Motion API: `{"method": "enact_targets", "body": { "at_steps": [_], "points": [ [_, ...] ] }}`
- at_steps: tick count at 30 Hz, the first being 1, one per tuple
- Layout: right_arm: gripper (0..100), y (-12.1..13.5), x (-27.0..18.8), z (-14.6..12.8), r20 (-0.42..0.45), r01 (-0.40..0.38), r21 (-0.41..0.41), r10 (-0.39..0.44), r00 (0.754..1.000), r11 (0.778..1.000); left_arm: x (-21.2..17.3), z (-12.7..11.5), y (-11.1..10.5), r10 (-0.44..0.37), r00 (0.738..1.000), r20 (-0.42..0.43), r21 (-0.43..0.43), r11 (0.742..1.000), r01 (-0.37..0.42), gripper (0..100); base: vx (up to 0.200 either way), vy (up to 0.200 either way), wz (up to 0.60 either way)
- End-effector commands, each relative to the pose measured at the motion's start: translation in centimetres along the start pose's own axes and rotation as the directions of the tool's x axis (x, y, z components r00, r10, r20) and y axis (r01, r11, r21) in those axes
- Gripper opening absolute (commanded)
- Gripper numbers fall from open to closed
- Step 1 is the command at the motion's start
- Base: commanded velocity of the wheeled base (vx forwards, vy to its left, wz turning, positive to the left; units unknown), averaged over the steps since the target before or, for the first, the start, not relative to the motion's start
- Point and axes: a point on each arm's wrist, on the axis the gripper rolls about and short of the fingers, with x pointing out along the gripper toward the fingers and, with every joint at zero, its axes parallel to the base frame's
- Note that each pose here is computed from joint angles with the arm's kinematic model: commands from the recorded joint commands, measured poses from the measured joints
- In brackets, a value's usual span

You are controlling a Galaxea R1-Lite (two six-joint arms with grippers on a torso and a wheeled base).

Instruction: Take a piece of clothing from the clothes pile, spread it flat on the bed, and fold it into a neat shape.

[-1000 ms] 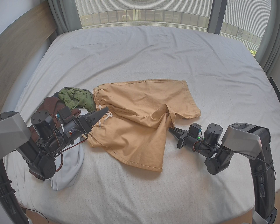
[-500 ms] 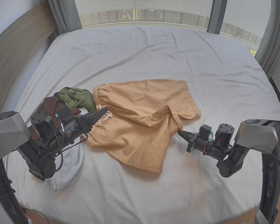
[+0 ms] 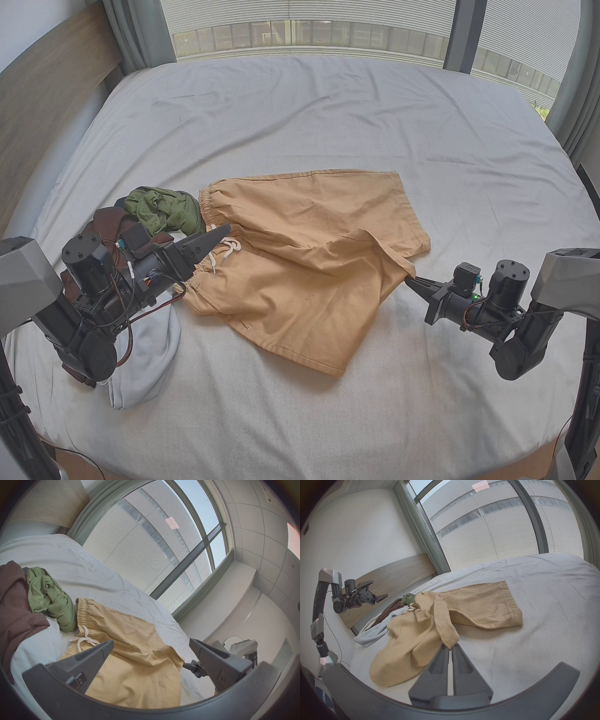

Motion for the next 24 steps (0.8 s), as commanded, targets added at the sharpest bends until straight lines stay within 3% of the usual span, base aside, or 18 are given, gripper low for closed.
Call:
{"method": "enact_targets", "body": {
  "at_steps": [1, 13, 24],
  "points": [
    [0, 0.4, -1.0, 0.7, -0.001, 0.003, 0.001, -0.003, 1.000, 1.000, 0.0, 0.1, 0.0, -0.002, 1.000, 0.003, 0.002, 1.000, 0.002, 100, 0.000, 0.000, 0.00],
    [0, -0.6, -2.3, 0.8, -0.013, 0.047, 0.011, -0.047, 0.999, 0.999, 0.0, 0.2, -0.1, -0.002, 1.000, 0.005, 0.003, 1.000, 0.002, 100, 0.000, 0.000, 0.00],
    [0, -2.4, 0.9, 0.4, -0.021, 0.048, 0.029, -0.047, 0.999, 0.998, 0.0, 0.1, 0.1, 0.002, 1.000, 0.004, 0.002, 1.000, -0.002, 100, 0.000, 0.000, 0.00]
  ]
}}
